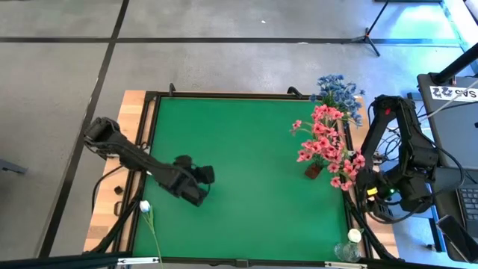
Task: Sort flowers into vase by color
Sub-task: Put the top white flower into the transparent vase
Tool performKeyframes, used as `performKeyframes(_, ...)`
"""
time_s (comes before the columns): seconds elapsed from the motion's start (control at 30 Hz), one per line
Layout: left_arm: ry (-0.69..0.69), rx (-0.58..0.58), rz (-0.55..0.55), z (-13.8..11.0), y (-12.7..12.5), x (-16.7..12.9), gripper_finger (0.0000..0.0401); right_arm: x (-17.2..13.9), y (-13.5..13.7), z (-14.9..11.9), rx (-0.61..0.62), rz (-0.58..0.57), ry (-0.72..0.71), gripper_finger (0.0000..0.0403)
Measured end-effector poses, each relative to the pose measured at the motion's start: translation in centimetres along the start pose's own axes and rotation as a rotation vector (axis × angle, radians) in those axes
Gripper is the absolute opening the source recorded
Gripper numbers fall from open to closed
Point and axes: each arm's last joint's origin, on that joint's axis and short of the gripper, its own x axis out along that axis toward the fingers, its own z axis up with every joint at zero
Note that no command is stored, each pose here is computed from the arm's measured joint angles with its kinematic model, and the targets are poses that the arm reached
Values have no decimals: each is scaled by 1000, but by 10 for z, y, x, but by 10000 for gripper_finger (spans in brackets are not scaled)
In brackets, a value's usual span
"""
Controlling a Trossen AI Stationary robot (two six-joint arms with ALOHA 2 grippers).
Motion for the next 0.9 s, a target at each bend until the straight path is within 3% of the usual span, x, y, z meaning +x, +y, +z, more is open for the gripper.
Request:
performKeyframes(0.1, 8, -103, 159, -11, 15, 5, 109, 3, 1, -1, -16, -26, 2, 196)
performKeyframes(0.33, 22, -111, 371, -7, 23, 10, 112, 4, 1, -1, -126, -34, -6, 196)
performKeyframes(0.5, 55, -134, 646, 3, 36, 3, 129, 4, 1, -2, -175, -29, 26, 196)
performKeyframes(0.7, 196, -193, 640, -13, 48, 8, 154, 4, 1, -3, -255, -25, 76, 196)
performKeyframes(0.9, 261, -298, 599, 7, 59, 15, 182, 4, 2, -3, -258, -23, 84, 196)
